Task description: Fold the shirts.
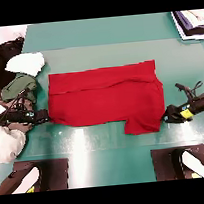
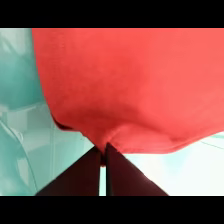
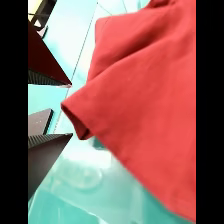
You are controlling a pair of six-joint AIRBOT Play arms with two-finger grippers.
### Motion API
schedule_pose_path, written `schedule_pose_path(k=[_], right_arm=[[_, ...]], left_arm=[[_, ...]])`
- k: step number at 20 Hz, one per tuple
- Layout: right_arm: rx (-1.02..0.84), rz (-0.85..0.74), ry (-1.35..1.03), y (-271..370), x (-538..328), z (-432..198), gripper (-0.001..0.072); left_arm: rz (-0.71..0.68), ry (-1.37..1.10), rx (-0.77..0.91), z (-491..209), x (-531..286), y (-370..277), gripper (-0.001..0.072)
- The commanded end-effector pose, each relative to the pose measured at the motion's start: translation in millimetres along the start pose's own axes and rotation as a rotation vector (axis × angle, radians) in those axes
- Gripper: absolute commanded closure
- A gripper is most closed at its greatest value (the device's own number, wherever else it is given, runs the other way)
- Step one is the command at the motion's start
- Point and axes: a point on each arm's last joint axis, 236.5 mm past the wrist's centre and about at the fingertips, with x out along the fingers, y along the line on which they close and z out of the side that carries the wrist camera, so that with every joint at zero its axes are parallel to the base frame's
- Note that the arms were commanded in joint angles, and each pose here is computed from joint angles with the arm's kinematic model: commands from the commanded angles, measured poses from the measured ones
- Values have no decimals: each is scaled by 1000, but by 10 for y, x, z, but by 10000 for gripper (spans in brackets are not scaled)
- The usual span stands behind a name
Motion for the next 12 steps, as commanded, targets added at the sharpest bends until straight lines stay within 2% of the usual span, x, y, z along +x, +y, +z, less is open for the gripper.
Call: schedule_pose_path(k=[1, 5, 10, 12], right_arm=[[90, 1, 10, -103, 240, -162, 368], [148, 91, -29, 7, 394, -2, 368], [148, 77, -96, -12, 300, 295, 368], [151, 68, -92, -40, 298, 342, 445]], left_arm=[[-3, 0, 9, 6, -13, -14, 683], [-4, 0, 9, 5, -13, -15, 683], [-5, 6, 17, -10, -13, -19, 682], [-7, 6, 26, -9, -13, -22, 682]])
